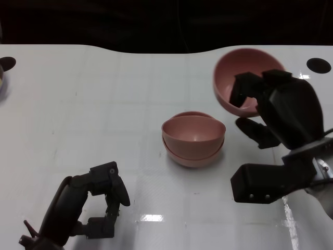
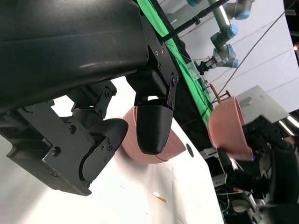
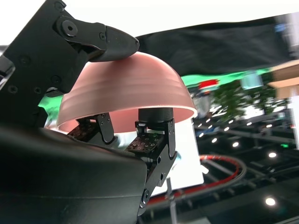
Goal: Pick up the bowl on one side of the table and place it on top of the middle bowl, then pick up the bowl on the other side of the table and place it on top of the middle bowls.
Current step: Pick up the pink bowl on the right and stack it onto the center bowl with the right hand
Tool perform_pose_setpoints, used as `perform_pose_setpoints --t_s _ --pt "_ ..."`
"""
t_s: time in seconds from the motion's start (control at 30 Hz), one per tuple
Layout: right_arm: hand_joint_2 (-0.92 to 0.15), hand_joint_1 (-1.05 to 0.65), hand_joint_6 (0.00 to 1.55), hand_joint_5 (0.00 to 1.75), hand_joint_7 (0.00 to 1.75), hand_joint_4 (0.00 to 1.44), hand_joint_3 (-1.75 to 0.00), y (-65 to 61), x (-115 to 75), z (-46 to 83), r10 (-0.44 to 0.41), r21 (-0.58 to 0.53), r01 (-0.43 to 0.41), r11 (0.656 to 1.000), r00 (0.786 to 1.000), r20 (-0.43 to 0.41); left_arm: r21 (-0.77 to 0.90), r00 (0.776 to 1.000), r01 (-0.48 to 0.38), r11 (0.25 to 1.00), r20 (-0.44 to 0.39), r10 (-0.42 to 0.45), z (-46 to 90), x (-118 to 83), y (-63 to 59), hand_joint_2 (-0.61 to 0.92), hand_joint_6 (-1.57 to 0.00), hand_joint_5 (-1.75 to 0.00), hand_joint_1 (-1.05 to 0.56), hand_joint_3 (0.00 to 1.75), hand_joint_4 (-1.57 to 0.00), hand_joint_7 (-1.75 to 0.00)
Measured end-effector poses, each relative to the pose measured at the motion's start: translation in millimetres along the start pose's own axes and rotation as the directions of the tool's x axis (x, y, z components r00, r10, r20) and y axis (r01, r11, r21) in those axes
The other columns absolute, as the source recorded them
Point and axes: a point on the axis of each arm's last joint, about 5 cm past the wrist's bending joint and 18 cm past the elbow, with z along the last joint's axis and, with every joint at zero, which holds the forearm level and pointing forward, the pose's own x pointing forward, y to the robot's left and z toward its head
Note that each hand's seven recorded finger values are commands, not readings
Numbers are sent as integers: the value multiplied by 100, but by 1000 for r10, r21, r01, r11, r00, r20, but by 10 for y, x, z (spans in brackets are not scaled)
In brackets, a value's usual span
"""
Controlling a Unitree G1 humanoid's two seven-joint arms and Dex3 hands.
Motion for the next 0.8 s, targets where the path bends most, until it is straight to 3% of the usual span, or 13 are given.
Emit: perform_pose_setpoints --t_s 0.17,0.3,0.57,0.8 --pt "-25 -12 89 175 147 98 -138 -20 159 95 57 71 -62 996 997 61 4 1000 5 1000 -1 -5 0 0 -3 34 -79 -175 4 151 -88 -162" --pt "-24 -11 87 175 154 99 -137 26 240 165 74 106 -86 991 991 115 10 1000 13 1000 -2 -13 0 0 -10 33 -79 -175 2 151 -88 -162" --pt "-26 -11 89 175 146 99 -136 150 235 232 110 139 -128 982 985 130 13 1000 15 1000 -2 -15 3 1 -12 32 -79 -175 0 152 -88 -161" --pt "-31 -13 86 175 153 98 -133 262 182 236 174 129 -191 973 976 128 19 1000 22 1000 -6 -21 7 5 -16 30 -80 -175 0 154 -89 -161"
